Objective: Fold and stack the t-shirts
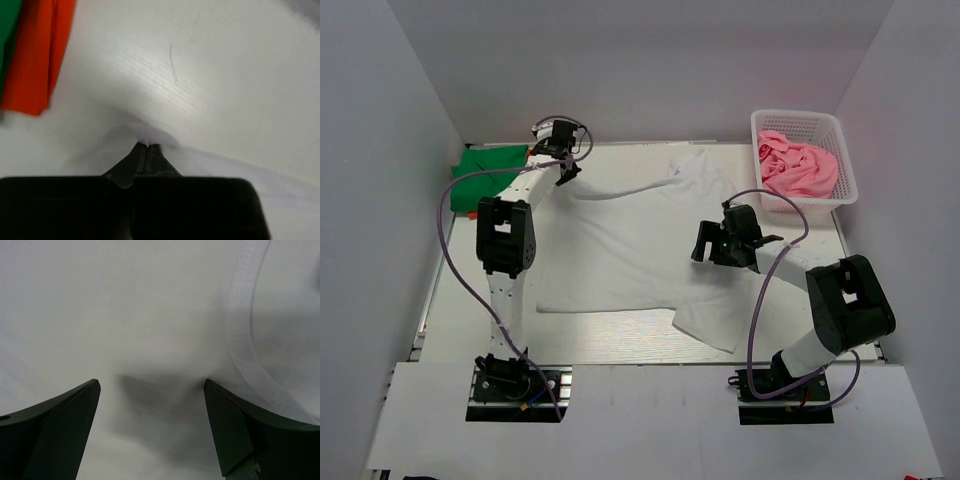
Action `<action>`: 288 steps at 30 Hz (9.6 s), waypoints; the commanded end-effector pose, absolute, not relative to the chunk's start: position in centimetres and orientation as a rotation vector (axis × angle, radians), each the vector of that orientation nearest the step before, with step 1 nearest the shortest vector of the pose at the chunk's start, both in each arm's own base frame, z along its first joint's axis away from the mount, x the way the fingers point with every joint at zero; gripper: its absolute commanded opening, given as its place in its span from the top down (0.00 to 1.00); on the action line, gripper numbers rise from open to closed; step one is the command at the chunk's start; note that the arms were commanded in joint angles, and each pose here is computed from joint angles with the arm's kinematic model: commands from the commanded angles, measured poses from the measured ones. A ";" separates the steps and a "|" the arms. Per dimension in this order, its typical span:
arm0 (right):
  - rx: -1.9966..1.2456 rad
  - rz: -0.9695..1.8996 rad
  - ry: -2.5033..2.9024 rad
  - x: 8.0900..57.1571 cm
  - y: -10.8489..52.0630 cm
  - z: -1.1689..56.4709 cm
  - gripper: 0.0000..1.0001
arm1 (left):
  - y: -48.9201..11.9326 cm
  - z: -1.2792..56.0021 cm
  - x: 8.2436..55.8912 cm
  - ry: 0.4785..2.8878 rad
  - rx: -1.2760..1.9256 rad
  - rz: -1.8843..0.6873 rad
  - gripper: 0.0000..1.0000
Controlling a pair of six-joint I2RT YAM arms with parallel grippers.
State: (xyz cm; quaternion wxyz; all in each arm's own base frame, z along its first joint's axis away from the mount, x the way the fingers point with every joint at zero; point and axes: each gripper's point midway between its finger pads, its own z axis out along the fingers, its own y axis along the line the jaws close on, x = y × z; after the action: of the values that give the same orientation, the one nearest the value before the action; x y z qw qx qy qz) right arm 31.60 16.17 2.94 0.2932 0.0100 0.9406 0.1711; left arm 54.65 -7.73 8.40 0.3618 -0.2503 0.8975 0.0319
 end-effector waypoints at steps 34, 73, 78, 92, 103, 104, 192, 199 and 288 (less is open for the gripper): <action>0.178 0.101 2.440 33.2 11.1 6.1 0.10 | -9.2 8.0 42.8 2.436 -0.614 -0.198 0.00; -0.032 0.542 2.205 34.7 16.7 11.8 0.10 | -3.8 7.9 34.3 2.376 -0.941 0.047 0.00; -0.025 0.572 2.175 32.2 16.1 12.7 0.10 | -2.7 5.5 29.8 2.373 -1.009 0.084 0.00; -0.007 0.530 2.296 27.3 14.1 9.7 0.10 | -1.5 2.7 28.9 2.363 -1.124 0.203 0.22; 0.021 0.374 2.443 24.1 11.9 6.7 0.10 | -1.4 2.0 30.5 2.345 -1.156 0.214 0.44; 0.018 0.377 2.452 23.8 12.1 6.6 0.10 | -1.5 2.3 30.8 2.338 -1.156 0.207 0.52; 0.247 0.132 2.109 52.3 13.8 13.5 0.86 | -0.3 9.5 51.0 2.174 -1.157 0.097 0.43; 0.074 0.268 2.107 52.6 16.3 15.7 0.32 | -1.2 13.9 51.8 2.152 -1.007 0.027 0.00; -0.106 0.081 2.232 63.0 15.2 7.2 0.09 | -4.5 2.6 53.1 2.487 -0.683 -0.010 0.77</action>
State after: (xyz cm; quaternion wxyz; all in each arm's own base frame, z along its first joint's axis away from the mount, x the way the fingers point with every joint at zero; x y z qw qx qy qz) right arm 61.51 16.06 6.60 0.4204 -0.0471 0.9048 0.0477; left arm 52.94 -4.37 2.39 0.2825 -0.2628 0.9226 0.0055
